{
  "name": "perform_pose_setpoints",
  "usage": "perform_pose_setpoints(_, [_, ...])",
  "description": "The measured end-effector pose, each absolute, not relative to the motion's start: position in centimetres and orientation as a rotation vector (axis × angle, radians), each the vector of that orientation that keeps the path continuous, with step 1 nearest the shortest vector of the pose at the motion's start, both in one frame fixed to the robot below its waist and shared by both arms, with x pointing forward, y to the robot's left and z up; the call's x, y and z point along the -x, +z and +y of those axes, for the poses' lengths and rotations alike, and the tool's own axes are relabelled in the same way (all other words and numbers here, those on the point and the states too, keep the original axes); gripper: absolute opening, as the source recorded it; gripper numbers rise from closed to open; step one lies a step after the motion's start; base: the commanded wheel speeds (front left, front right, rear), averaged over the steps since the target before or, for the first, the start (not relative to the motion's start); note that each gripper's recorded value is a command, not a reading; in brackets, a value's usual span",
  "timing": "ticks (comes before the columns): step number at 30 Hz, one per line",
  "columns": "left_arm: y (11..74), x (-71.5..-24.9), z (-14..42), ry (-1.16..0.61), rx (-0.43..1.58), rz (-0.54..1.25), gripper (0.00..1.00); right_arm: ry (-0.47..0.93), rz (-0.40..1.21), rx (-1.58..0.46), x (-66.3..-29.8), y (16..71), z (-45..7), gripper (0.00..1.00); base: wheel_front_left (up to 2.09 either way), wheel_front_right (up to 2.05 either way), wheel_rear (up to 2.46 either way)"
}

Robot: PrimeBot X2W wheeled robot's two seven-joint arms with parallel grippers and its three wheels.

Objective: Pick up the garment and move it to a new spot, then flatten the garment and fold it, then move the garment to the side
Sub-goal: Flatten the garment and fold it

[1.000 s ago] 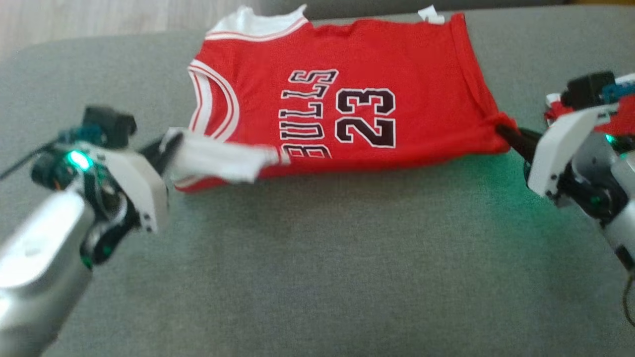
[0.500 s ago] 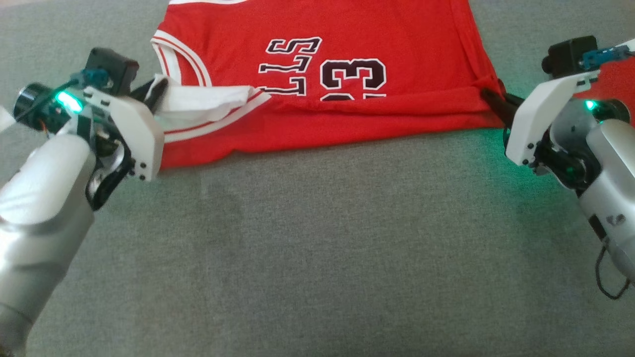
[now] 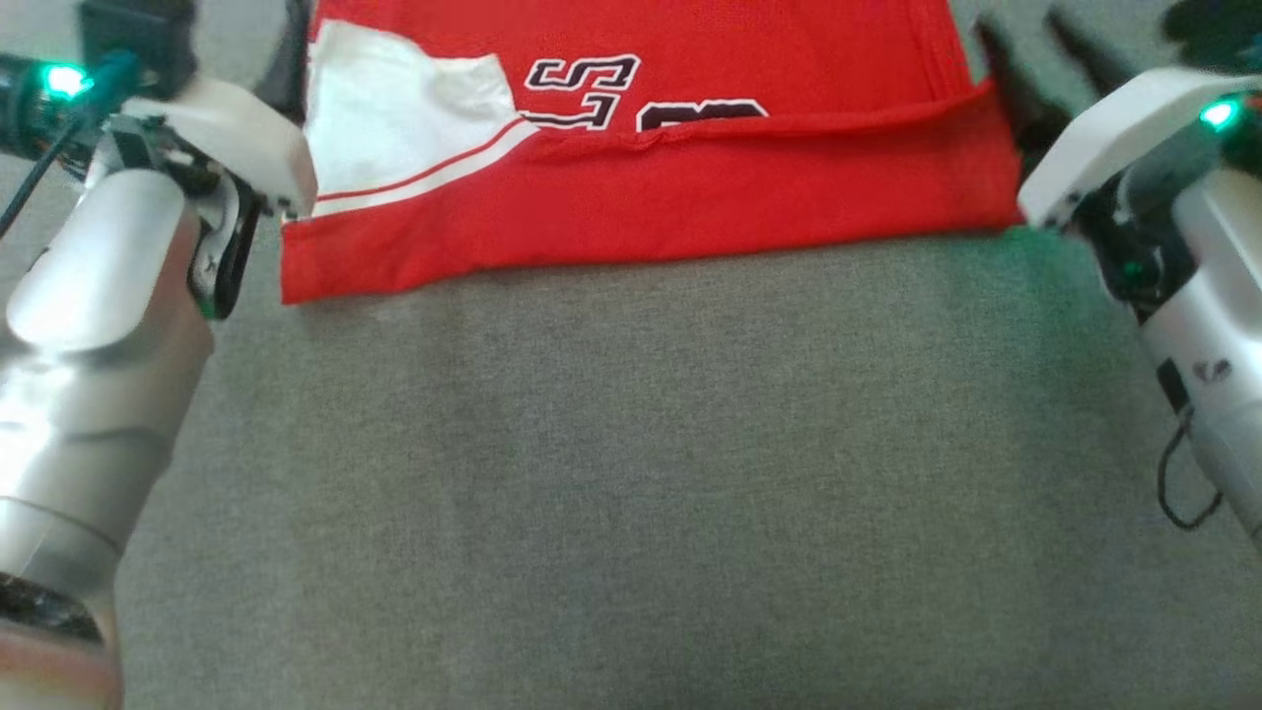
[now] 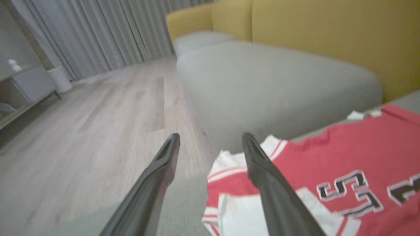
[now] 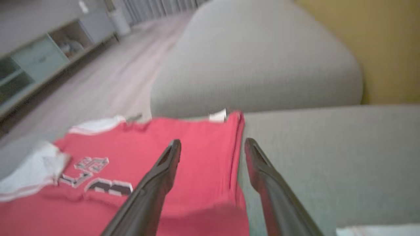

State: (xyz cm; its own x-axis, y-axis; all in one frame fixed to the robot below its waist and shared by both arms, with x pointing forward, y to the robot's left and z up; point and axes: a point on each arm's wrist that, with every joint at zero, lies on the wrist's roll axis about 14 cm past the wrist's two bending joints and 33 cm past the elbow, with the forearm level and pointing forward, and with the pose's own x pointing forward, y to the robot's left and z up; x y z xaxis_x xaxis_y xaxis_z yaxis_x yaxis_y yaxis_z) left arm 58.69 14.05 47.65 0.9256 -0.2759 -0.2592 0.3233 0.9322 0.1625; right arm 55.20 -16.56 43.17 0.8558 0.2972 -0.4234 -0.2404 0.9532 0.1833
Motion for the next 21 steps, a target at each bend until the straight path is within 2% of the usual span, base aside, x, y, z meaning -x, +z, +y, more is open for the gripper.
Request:
perform_pose_setpoints(5, [53.3, -59.2, 13.8, -0.229, -0.037, 0.004, 1.0, 0.258, 0.122, -0.206, -57.1, 50.0, -15.9, 1.0, 0.0, 0.0, 0.0])
perform_pose_setpoints(10, [58.0, -56.8, 13.6, -0.193, 0.074, -0.148, 1.0, 0.24, -0.032, -0.207, -56.4, 54.2, -15.9, 1.0, 0.0, 0.0, 0.0])
perform_pose_setpoints(13, [58.4, -53.9, 14.2, -0.15, 0.126, -0.196, 1.0, 0.217, -0.145, -0.214, -54.8, 56.9, -16.1, 1.0, 0.0, 0.0, 0.0])
perform_pose_setpoints(16, [56.8, -50.6, 14.6, -0.107, 0.175, -0.183, 1.0, 0.195, -0.175, -0.205, -51.9, 56.3, -15.4, 1.0, 0.0, 0.0, 0.0])
perform_pose_setpoints(21, [53.1, -45.7, 15.1, -0.048, 0.207, -0.111, 1.0, 0.144, -0.089, -0.193, -46.1, 51.7, -15.2, 1.0, 0.0, 0.0, 0.0])
